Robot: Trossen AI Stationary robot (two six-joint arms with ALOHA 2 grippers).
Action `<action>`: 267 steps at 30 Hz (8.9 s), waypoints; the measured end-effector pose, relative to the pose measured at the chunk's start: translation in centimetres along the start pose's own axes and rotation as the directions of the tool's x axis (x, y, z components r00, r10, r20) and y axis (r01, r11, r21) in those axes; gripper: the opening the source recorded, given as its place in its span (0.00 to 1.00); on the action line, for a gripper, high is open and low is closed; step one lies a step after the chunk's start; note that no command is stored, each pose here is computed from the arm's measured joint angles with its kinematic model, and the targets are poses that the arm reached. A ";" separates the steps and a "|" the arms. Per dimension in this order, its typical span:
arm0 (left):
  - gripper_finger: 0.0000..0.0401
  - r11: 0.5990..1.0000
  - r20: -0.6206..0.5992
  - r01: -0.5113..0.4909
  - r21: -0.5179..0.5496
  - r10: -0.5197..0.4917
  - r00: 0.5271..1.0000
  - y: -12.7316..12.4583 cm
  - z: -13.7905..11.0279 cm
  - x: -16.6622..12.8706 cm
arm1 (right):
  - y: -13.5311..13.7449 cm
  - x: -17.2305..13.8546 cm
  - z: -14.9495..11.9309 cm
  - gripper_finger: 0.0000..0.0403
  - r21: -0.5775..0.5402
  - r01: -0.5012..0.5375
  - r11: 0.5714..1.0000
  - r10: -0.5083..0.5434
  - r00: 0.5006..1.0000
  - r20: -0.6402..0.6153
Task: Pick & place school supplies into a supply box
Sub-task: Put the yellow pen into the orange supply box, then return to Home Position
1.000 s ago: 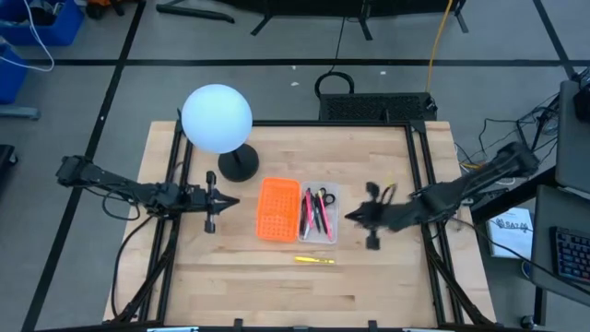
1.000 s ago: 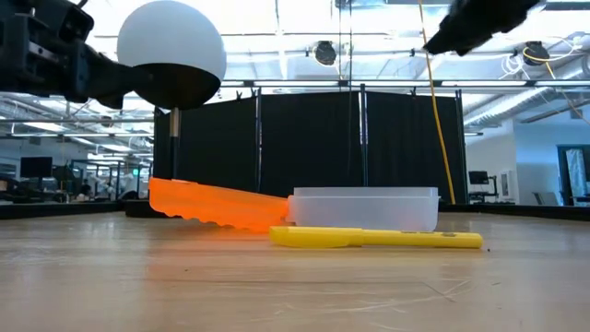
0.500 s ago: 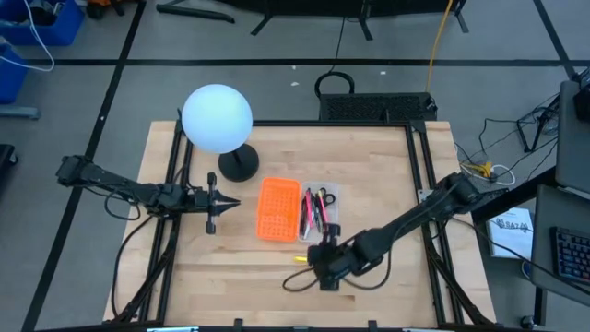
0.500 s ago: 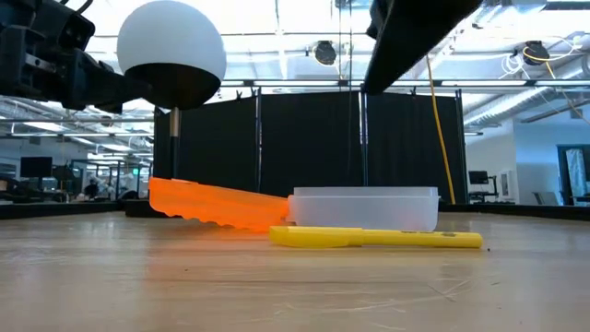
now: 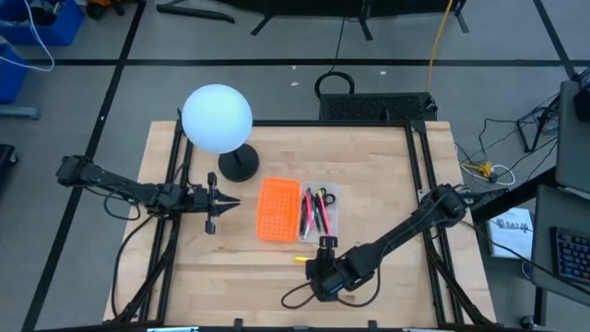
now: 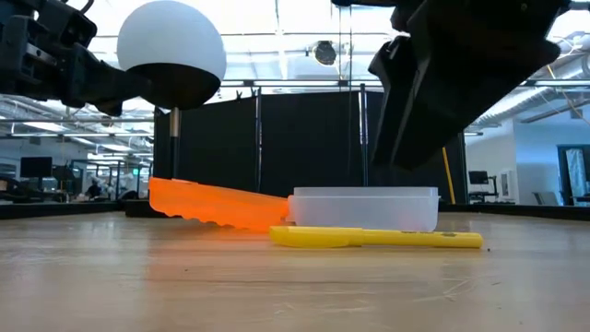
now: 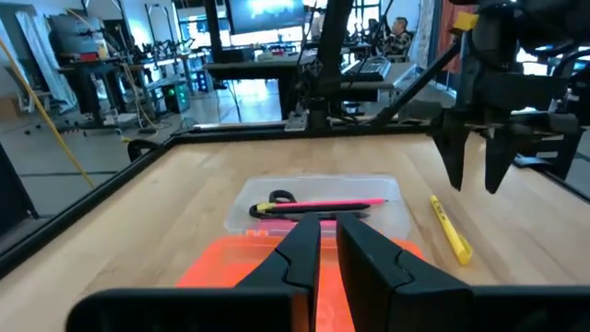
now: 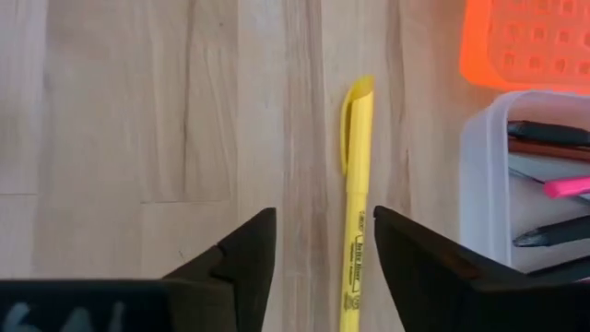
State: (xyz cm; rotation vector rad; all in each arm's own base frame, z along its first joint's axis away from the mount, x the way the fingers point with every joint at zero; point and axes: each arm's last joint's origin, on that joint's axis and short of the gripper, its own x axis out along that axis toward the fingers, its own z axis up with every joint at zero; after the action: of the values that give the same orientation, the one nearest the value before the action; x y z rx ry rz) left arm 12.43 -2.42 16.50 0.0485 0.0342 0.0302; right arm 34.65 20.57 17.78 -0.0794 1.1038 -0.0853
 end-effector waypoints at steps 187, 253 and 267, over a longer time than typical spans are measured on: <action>0.00 0.927 -0.015 0.184 0.327 -0.189 0.982 5.2 -0.5 -1.6 | -20.7 -8.3 -22.1 0.00 -0.083 -0.031 0.996 0.088 0.396 0.914; 0.13 0.985 -0.016 0.174 -0.003 -0.174 0.985 5.3 -0.5 -1.6 | -20.8 -8.3 -22.1 0.00 -0.008 -0.110 0.994 0.051 0.398 0.916; 0.13 0.987 -0.017 0.163 -0.003 -0.163 0.987 5.3 -0.5 -1.6 | -20.8 -8.3 -22.1 0.00 -0.007 -0.110 0.994 0.051 0.398 0.916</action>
State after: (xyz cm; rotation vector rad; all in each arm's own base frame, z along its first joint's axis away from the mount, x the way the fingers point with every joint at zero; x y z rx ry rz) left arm 10.70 2.87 16.29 0.0438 0.0550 -0.1325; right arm 10.60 0.28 17.44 -0.0107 -0.0517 0.0268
